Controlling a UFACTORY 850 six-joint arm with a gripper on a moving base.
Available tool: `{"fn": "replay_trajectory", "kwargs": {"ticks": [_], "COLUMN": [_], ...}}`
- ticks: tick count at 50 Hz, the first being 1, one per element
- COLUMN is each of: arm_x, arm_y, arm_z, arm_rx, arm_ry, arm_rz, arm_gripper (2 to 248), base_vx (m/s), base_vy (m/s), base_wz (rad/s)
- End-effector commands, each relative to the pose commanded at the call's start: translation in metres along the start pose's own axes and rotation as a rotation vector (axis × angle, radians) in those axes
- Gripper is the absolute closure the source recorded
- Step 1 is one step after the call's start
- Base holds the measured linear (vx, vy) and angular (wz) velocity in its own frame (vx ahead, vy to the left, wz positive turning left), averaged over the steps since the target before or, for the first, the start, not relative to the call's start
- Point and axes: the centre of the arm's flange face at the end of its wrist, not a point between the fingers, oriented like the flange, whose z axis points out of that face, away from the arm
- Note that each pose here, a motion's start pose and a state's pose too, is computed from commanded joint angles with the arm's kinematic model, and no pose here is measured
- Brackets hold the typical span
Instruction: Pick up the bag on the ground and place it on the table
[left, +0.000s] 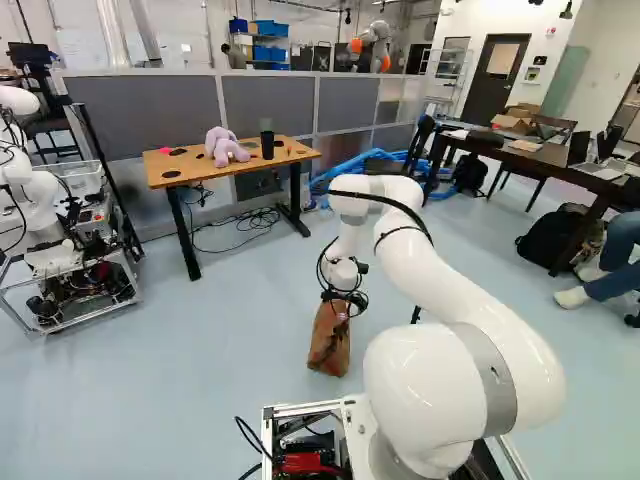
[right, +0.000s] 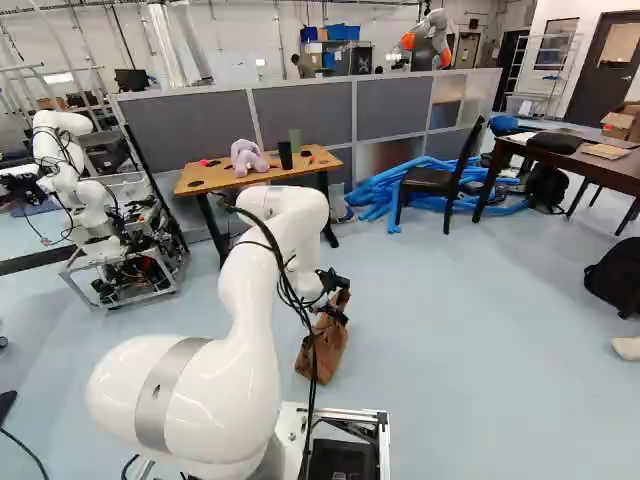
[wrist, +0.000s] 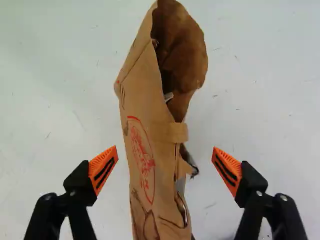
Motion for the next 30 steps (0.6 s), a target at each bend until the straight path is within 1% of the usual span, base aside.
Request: {"fn": "replay_trajectory", "kwargs": {"ticks": [23, 30], "arm_x": [-0.011, -0.012], "arm_y": [-0.001, -0.001], "arm_z": [0.033, 0.038], "arm_rx": [-0.001, -0.001], "arm_ry": [-0.004, -0.004], "arm_rz": [-0.001, -0.001], "arm_gripper": [3, 3], "base_vx": [0.0, 0.0], "base_vy": [0.0, 0.0], "base_wz": [0.0, 0.0]}}
